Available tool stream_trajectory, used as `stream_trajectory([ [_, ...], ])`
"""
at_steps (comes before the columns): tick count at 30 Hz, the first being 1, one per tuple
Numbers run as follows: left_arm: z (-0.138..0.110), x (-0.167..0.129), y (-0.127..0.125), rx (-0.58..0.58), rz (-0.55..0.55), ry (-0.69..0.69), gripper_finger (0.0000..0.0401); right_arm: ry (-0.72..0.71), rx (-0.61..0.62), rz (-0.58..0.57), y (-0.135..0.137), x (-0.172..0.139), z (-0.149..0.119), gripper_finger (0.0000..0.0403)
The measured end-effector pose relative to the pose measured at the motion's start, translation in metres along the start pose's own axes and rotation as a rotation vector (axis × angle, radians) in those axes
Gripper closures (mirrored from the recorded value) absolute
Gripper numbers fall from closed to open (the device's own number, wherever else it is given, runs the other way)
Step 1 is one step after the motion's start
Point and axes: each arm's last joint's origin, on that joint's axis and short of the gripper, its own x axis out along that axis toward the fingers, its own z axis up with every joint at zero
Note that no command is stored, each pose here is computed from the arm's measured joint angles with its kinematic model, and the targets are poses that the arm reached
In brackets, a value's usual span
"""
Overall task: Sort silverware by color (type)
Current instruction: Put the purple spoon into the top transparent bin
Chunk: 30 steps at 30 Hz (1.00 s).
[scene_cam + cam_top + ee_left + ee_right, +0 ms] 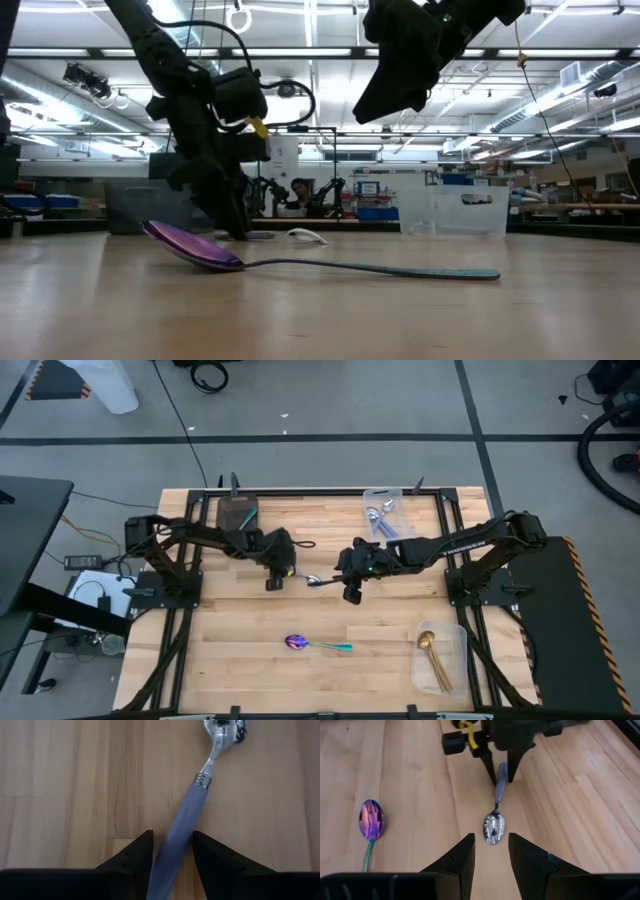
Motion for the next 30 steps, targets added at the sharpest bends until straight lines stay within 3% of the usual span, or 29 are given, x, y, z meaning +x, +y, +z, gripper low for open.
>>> stream_trajectory([
  [5,-0.004,0.007,0.0,0.0,-0.034,0.037,0.0286,-0.003,-0.014,-0.001,0.006,-0.001,-0.001,0.0275],
  [10,-0.005,0.008,-0.01,0.095,-0.007,0.074,0.0343,-0.008,-0.023,-0.017,0.009,-0.002,-0.002,0.0275],
  [16,-0.002,0.009,-0.021,0.186,0.059,0.098,0.0343,-0.008,-0.024,-0.017,0.009,-0.002,-0.002,0.0275],
  [24,0.007,-0.002,-0.028,0.188,0.094,0.067,0.0343,-0.043,-0.049,-0.059,0.01,-0.002,0.0,0.0275],
  [30,0.016,-0.026,-0.026,0.158,0.111,-0.016,0.0398,-0.108,-0.073,-0.15,0.019,-0.017,0.002,0.0275],
])
